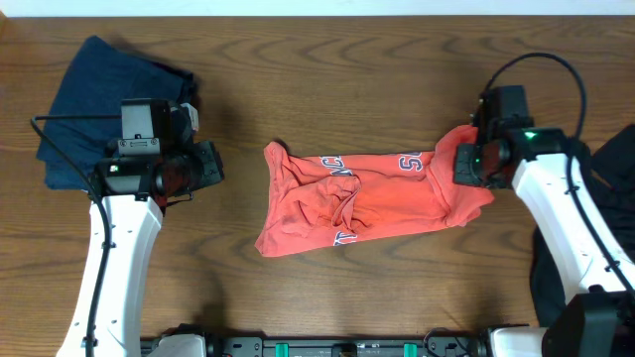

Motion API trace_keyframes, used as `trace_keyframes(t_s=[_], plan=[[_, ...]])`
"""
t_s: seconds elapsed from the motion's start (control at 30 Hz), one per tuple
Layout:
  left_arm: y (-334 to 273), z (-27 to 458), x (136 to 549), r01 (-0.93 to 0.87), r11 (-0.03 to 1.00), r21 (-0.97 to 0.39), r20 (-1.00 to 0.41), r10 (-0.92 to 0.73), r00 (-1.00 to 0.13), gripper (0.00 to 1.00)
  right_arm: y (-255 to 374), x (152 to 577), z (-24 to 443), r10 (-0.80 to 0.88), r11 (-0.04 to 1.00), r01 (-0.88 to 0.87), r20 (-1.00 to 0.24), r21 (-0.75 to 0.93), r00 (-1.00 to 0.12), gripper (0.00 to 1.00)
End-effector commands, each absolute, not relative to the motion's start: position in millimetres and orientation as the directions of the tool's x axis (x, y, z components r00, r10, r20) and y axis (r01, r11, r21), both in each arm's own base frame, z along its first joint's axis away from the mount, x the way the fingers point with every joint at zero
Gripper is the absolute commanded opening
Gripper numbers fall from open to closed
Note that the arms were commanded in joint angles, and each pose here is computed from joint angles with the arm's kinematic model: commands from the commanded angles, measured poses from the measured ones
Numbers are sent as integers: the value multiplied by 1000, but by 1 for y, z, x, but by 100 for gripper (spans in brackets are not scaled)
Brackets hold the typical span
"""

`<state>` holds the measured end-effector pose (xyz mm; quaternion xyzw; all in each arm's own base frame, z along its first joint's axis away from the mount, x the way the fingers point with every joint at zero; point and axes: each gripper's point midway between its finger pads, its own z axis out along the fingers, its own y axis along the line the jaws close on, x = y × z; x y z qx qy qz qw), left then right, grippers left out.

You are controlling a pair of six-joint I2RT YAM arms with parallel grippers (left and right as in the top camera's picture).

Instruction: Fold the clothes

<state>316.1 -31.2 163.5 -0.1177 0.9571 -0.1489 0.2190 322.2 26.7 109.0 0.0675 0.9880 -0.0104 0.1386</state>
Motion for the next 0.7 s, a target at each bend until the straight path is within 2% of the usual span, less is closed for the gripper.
trace_keyframes(t_s=[0.0, 0.2, 0.4, 0.43, 0.5, 0.67], plan=[[-31, 169, 318, -145, 933, -328, -402, -276, -873, 22, 37, 324, 113, 69, 993, 96, -306, -75, -950, 1], [-31, 169, 318, -144, 933, -329, -402, -276, -873, 22, 67, 322, 111, -83, 982, -22, -323, -189, -943, 1], [-31, 168, 318, -144, 933, -329, -401, -276, -873, 22, 102, 322, 85, -223, 951, -146, -281, -272, -934, 2], [-31, 168, 318, -145, 933, -329, -401, -276, -873, 22, 107, 323, 80, -250, 942, -168, -274, -290, -929, 6], [-31, 168, 318, -144, 933, -329, -401, -276, -873, 22, 120, 324, 71, -310, 921, -220, -263, -320, -914, 24], [-31, 168, 318, -145, 933, -328, -401, -276, -874, 22, 144, 322, 81, -396, 884, -268, -308, -384, -865, 43]])
